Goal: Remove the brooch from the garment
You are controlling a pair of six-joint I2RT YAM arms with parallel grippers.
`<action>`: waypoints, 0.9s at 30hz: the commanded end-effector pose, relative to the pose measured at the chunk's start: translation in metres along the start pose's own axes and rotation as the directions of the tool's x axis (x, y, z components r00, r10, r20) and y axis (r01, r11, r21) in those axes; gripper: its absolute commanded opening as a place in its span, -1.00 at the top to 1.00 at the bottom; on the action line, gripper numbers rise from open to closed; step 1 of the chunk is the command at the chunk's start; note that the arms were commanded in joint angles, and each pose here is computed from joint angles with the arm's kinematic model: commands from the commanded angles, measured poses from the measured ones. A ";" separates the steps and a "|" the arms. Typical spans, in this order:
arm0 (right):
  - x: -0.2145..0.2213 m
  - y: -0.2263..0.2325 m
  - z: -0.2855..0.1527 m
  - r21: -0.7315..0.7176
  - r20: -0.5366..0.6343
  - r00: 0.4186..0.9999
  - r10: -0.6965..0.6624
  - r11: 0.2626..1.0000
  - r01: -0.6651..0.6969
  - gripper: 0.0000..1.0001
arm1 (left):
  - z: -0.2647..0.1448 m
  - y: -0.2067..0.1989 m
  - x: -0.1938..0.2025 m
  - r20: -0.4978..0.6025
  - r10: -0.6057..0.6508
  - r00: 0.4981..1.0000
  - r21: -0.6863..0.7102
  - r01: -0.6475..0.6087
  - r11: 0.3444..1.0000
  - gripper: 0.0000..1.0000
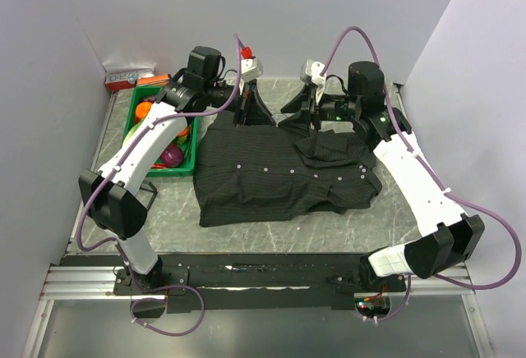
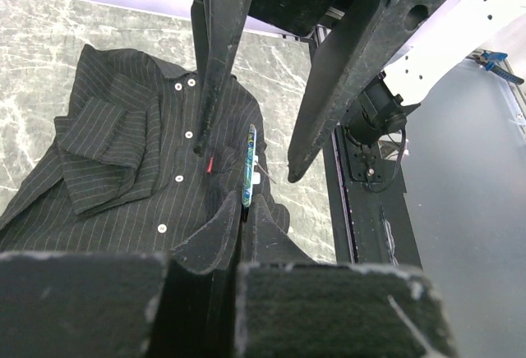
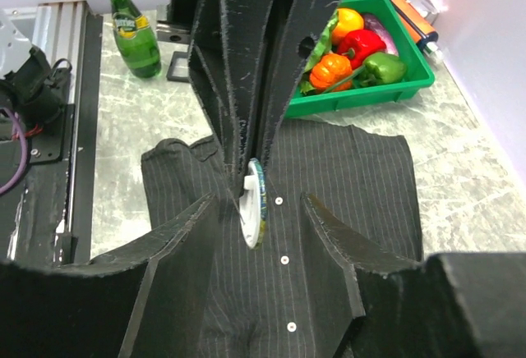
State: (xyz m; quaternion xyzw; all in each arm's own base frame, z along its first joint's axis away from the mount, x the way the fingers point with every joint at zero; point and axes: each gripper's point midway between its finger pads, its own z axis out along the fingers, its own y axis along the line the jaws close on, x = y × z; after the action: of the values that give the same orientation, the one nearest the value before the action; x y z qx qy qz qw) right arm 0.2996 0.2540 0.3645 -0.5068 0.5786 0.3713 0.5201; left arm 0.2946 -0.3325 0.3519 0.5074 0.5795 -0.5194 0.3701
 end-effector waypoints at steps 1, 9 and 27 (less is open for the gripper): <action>-0.011 0.008 0.000 -0.039 0.019 0.999 -0.045 0.998 0.046 -0.03 | -0.004 -0.010 -0.018 0.023 0.080 0.996 0.006 -0.081 0.997 0.99; -0.005 0.003 0.000 -0.006 -0.003 0.999 -0.045 0.999 0.045 0.02 | -0.004 -0.012 -0.019 0.026 0.079 0.997 0.010 -0.079 0.997 0.99; 0.014 -0.017 0.008 0.061 -0.042 0.999 0.031 0.998 -0.029 0.19 | 0.000 -0.013 -0.017 0.015 0.091 0.996 0.009 -0.091 0.996 0.99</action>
State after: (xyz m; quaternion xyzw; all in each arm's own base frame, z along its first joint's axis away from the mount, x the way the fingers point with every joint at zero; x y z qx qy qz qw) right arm 0.3062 0.2538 0.3486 -0.4980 0.6037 0.3663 0.5034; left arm 0.2943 -0.3359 0.3498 0.5130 0.5792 -0.5112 0.3743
